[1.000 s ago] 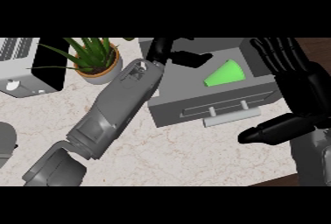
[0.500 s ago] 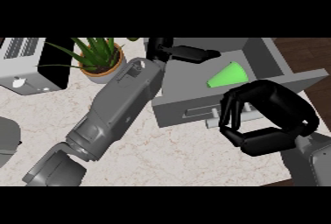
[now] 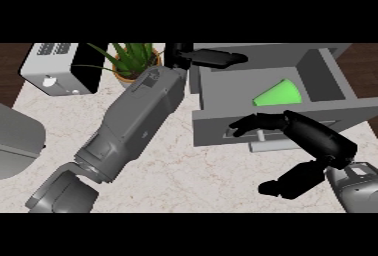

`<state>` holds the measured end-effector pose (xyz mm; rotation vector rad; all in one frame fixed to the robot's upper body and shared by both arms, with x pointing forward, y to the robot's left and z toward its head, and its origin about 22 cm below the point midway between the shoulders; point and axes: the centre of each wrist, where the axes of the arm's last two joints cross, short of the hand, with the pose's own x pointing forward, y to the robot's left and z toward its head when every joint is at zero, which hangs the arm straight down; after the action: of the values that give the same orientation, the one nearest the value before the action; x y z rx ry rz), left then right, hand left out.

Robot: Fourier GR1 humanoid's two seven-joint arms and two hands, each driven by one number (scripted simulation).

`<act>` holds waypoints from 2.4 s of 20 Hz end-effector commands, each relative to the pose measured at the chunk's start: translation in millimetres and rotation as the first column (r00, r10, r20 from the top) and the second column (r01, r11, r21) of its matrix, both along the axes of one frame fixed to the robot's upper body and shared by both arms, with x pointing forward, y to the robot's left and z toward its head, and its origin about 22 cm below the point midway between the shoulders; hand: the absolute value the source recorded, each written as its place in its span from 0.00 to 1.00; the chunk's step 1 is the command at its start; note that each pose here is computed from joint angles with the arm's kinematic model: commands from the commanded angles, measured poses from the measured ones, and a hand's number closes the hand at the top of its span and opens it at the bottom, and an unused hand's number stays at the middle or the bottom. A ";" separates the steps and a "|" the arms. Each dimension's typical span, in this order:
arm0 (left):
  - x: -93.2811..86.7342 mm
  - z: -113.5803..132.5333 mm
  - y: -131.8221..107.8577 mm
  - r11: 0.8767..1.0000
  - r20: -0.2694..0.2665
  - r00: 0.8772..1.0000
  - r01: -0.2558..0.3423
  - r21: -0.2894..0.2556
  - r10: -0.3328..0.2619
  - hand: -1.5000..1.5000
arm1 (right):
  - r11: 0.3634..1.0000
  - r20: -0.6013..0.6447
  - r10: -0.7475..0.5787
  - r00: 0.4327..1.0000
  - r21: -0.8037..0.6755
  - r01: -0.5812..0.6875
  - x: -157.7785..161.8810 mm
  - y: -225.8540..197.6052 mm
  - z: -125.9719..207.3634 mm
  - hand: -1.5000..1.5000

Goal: Pick up the cup, place it into the drawer and close the drawer

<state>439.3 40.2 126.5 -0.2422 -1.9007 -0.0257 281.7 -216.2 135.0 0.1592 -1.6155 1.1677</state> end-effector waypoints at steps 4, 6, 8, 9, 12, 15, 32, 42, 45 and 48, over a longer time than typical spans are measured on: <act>0.0 -8.2 7.4 0.997 0.024 1.000 -0.008 -0.077 0.010 0.00 | 0.973 0.010 -0.099 0.995 -0.209 0.099 3.6 16.4 -75.4 0.00; -3.5 -20.8 16.7 0.996 0.018 1.000 0.002 -0.088 -0.001 0.00 | 0.960 -0.042 -0.112 0.993 -0.261 0.097 11.5 0.4 -95.4 0.00; -9.5 -38.3 22.2 0.993 0.004 1.000 0.018 -0.120 -0.017 0.00 | 0.953 -0.053 -0.085 0.995 -0.297 0.065 25.4 10.5 -113.5 0.00; -6.0 -35.1 34.4 0.994 0.018 1.000 0.006 -0.113 -0.004 0.00 | 0.942 -0.047 -0.075 0.996 -0.330 0.055 29.0 9.2 -118.6 0.00; -4.6 -43.6 67.0 0.995 0.025 1.000 -0.011 -0.100 0.014 0.00 | 0.927 -0.074 -0.113 0.991 -0.367 0.079 47.7 3.8 -137.3 1.00; -12.4 -48.0 52.5 0.989 0.015 1.000 0.025 -0.145 -0.023 0.00 | 0.922 -0.045 -0.191 0.981 -0.352 0.163 73.0 2.4 -144.9 1.00; -19.3 -54.9 106.3 0.987 0.022 0.996 0.093 -0.132 -0.091 0.00 | 0.869 0.137 -0.484 0.864 -0.043 0.493 154.4 -75.1 -39.9 1.00; -23.2 -58.9 124.0 0.983 0.016 0.991 0.137 -0.122 -0.136 0.00 | 0.876 0.127 -0.480 0.868 0.006 0.483 155.8 -93.2 -10.8 1.00; -26.2 -63.8 120.1 0.979 0.016 0.991 0.134 -0.152 -0.133 0.00 | 0.877 0.114 -0.480 0.870 0.036 0.480 154.5 -96.2 -8.5 1.00; -26.4 -63.1 123.4 0.979 0.011 0.990 0.141 -0.148 -0.141 0.00 | 0.879 0.098 -0.476 0.874 0.028 0.476 151.4 -104.8 -7.8 1.00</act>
<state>413.7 159.6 63.8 -0.4711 -1.8897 0.0221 401.8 -297.1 40.0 0.0078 -1.4871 0.8863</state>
